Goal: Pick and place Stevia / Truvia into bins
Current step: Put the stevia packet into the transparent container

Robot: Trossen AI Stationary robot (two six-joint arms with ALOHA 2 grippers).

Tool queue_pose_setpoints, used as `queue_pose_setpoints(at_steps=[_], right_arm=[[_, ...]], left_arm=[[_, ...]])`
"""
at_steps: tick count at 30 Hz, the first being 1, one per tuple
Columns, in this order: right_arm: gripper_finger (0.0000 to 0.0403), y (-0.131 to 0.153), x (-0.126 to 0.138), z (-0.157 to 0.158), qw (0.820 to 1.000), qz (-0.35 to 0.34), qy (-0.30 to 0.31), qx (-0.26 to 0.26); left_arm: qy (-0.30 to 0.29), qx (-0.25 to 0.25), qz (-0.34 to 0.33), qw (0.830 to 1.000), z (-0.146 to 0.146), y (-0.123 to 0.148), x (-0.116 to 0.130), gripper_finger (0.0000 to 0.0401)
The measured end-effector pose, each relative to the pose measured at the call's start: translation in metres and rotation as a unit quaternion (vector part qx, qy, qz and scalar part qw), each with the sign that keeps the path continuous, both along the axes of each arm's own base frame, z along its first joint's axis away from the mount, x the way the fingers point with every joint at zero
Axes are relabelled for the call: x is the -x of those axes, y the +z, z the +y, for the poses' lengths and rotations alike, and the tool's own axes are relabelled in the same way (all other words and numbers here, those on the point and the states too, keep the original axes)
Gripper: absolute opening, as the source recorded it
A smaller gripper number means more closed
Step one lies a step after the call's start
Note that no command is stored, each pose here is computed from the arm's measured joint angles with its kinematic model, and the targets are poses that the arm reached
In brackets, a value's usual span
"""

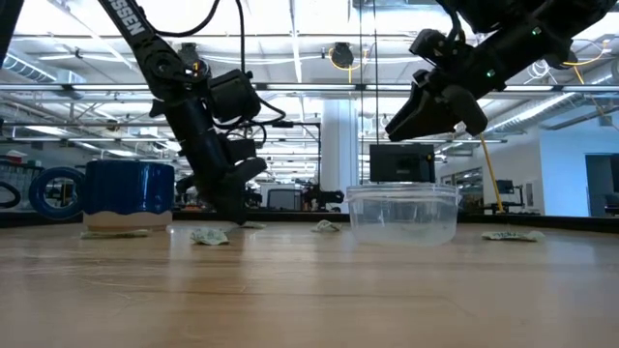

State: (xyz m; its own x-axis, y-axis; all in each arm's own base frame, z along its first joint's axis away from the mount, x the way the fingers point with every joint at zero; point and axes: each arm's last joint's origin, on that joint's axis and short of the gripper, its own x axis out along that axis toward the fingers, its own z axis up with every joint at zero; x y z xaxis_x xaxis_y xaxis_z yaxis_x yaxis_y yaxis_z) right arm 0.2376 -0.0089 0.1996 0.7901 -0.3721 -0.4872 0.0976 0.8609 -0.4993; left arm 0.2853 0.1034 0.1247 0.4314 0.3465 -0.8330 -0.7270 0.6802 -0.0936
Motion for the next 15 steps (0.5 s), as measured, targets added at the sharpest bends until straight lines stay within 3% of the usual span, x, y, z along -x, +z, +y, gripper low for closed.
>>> queue_pose_setpoints(at_steps=[4,11,15], right_arm=[[0.0160,-0.001,0.001,0.000,1.000,0.006,0.000,0.000],[0.0160,-0.002,0.001,0.000,1.000,0.011,-0.001,0.000],[0.0160,-0.002,0.002,-0.001,1.000,0.014,-0.013,0.011]], left_arm=[[-0.018,0.005,-0.035,0.999,-0.004,0.003,-0.007,0.0010],[-0.068,0.008,-0.117,0.991,-0.021,0.013,-0.024,0.0017],[-0.115,0.025,-0.189,0.975,-0.043,0.022,-0.038,0.0008]])
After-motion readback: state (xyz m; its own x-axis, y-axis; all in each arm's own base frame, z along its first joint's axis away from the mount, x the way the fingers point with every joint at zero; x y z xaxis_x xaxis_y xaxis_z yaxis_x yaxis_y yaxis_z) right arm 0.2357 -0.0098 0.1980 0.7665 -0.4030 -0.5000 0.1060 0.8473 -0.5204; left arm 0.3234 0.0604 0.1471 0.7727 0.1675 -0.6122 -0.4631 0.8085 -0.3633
